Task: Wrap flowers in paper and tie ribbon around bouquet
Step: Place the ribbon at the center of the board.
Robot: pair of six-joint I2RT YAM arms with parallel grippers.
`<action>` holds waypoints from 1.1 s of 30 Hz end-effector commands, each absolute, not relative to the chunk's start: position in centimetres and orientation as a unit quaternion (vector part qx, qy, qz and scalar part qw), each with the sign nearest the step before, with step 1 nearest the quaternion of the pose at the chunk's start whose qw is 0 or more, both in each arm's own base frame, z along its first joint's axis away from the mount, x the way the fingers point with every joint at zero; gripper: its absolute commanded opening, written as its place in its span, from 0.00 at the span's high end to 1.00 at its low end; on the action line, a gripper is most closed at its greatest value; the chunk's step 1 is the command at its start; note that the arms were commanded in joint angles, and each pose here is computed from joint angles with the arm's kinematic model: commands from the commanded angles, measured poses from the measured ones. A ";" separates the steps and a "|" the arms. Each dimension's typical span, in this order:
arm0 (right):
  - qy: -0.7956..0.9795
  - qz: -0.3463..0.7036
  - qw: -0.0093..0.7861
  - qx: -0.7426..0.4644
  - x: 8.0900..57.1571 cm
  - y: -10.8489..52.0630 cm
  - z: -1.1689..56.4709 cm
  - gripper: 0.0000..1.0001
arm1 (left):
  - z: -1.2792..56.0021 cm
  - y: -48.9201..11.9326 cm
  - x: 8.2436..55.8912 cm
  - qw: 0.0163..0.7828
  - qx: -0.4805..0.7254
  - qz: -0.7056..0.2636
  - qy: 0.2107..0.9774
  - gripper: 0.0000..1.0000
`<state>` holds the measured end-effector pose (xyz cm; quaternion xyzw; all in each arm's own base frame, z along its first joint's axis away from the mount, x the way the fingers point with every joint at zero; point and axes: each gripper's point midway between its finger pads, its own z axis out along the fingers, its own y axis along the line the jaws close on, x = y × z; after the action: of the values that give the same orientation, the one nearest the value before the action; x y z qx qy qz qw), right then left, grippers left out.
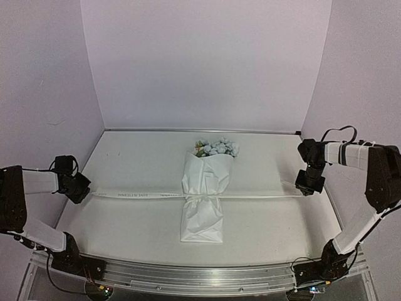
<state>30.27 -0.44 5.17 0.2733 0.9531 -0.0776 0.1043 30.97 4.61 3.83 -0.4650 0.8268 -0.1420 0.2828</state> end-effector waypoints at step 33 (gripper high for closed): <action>0.981 0.022 0.163 0.107 24.8 10.1 8.8 0.29 | 9.5 -22.8 28.3 0.190 -0.429 -0.444 0.763 0.28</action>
<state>25.81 6.84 8.61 0.1786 0.9735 0.0024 0.1427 28.01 -19.67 9.05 -0.3681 0.8192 -0.3937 0.1961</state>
